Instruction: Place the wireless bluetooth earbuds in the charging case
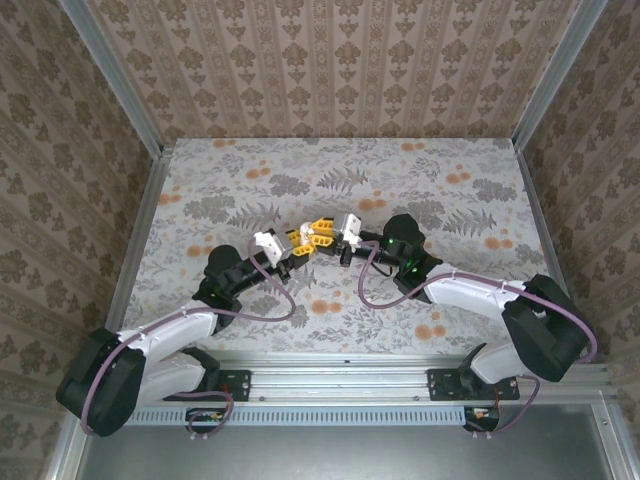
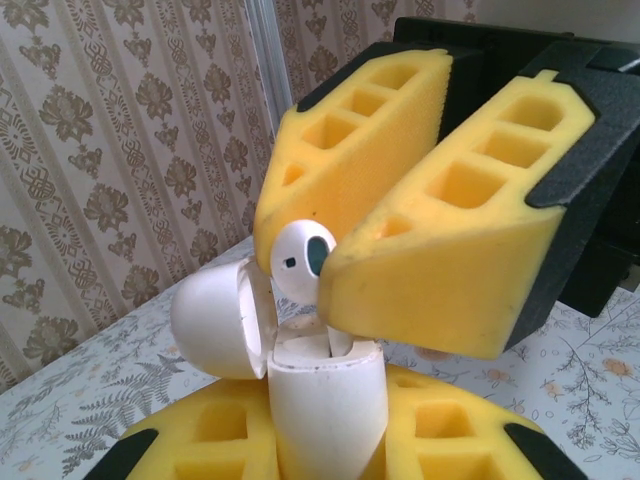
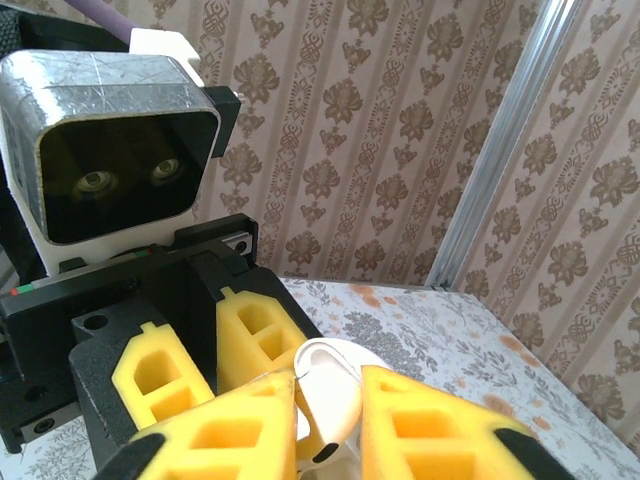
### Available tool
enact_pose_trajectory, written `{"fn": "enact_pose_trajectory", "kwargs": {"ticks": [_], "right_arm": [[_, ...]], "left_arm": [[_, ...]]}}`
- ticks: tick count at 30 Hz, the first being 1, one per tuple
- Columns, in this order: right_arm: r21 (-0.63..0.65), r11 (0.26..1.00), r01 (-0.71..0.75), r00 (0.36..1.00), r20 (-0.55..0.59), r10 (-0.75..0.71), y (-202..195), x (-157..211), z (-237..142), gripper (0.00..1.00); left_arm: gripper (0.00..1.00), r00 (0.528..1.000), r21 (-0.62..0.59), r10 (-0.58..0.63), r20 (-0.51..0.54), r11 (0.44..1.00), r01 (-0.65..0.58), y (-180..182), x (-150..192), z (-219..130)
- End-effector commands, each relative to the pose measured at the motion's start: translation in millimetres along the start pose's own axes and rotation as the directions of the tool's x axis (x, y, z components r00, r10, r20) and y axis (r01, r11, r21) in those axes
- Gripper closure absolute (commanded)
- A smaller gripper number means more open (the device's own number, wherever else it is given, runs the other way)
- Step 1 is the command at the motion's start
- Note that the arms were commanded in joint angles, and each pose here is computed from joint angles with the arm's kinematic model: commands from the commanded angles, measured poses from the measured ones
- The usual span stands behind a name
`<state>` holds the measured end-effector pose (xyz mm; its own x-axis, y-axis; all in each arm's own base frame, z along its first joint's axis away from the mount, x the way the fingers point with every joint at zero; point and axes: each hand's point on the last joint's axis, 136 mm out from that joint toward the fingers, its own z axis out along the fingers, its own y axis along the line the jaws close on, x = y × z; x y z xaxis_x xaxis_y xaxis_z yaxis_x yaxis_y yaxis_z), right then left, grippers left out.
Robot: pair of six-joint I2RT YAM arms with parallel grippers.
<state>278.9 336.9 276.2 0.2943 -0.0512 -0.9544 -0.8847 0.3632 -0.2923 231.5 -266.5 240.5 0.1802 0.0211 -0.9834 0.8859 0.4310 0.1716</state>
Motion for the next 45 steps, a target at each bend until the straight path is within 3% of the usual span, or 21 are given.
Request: {"fn": "enact_pose_trajectory", "kwargs": {"ticks": [1,14,21,26,35,45], "right_arm": [[-0.034,0.999,0.013,1.000,0.013,-0.012,4,-10,2,0.74],[0.022,0.999,0.037,0.999,0.038,-0.038,1,-25,-17,0.64],[0.033,0.999,0.027,0.997,-0.069,-0.025,7,-10,-42,0.64],[0.028,1.000,0.007,0.977,-0.213,-0.001,14,15,-58,0.63],[0.071,0.994,-0.086,0.872,-0.478,0.109,26,68,-90,0.63],[0.287,0.915,-0.282,0.603,-0.689,0.402,22,115,-117,0.60]], "left_arm": [[0.95,1.000,0.012,0.023,0.021,1.000,-0.023,-2,-7,-2],[0.95,0.999,0.016,0.031,0.007,0.999,-0.031,-3,-5,-4],[0.94,0.997,0.037,0.069,-0.033,0.997,-0.068,-8,4,-8],[0.95,0.986,0.084,0.154,-0.064,0.985,-0.148,-18,14,-11],[0.96,0.959,0.113,0.272,-0.082,0.958,-0.263,-26,26,-19],[0.99,0.947,0.151,0.316,-0.055,0.940,-0.305,-35,26,-21]]}}
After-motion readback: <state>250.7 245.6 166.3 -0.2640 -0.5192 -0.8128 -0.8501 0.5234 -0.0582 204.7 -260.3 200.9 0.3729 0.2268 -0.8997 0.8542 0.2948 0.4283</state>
